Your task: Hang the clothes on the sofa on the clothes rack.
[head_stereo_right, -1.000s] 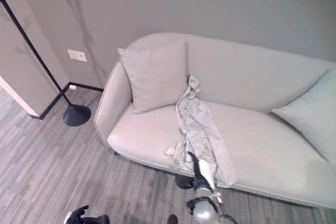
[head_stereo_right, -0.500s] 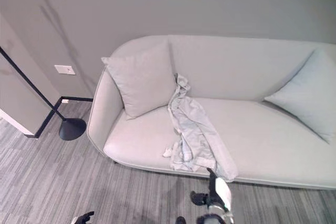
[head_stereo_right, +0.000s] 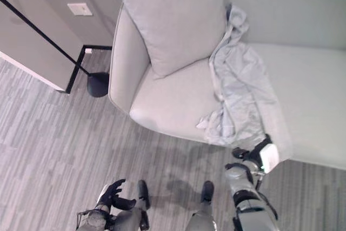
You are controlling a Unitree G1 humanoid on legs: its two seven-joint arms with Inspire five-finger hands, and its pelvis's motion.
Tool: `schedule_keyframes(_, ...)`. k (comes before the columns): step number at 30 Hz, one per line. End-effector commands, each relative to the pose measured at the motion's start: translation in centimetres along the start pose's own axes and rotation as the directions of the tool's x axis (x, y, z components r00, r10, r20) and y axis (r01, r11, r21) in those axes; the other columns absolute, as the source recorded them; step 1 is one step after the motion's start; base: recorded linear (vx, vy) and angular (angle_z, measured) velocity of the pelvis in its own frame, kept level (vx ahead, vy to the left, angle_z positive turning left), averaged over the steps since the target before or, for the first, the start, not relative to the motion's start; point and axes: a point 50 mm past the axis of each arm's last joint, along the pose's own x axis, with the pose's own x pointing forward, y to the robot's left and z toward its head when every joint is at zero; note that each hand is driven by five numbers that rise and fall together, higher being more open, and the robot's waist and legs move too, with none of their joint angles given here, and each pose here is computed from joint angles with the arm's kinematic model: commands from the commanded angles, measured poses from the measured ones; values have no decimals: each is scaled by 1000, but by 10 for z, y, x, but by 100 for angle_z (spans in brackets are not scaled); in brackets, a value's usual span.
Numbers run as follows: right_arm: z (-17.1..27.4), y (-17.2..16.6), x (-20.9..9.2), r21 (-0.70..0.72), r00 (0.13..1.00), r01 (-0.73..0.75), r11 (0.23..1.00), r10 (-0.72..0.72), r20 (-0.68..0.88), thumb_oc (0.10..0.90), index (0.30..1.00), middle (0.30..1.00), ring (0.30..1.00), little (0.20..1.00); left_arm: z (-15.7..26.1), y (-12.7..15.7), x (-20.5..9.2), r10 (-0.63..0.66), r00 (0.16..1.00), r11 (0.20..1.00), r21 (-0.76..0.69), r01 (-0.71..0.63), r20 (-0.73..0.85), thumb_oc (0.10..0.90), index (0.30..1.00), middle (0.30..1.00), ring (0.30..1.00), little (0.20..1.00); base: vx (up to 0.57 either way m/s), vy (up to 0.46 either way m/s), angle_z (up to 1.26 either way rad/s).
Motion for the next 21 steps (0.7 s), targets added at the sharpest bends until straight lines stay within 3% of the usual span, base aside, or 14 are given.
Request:
schedule_keyframes(1,24,-5,10,133,999,40,990,-45,29,800,900,900,900,900,-2,-3,-1,-34,999,989,147,28,39,800,900,900,900,900,36,47,8)
schedule_keyframes(8,39,-7,15,264,999,48,963,-52,10,800,900,900,900,900,21,-4,3,-78,986,961,275,35,149,800,900,900,900,900,34,30,4)
schedule_keyframes(10,43,-3,11,404,997,74,912,-60,-47,800,900,900,900,900,30,-5,5,-86,978,947,322,21,189,800,900,900,900,900,37,29,2)
schedule_keyframes(14,39,-2,9,478,993,103,872,-63,-98,800,900,900,900,900,35,-4,7,-86,973,931,366,1,214,800,900,900,900,900,-2,2,1)
schedule_keyframes(17,34,10,-2,621,976,148,769,-11,-218,800,900,900,900,900,48,0,11,-84,959,893,447,-47,270,800,900,900,900,900,-29,19,6)
schedule_keyframes(18,35,14,-4,706,961,183,684,27,-275,800,900,900,900,900,59,0,12,-105,941,864,499,-75,322,800,900,900,900,900,-53,29,10)
schedule_keyframes(21,35,10,0,745,945,238,623,27,-325,800,900,900,900,900,67,3,12,-112,923,838,534,-111,367,800,900,900,900,900,-37,35,8)
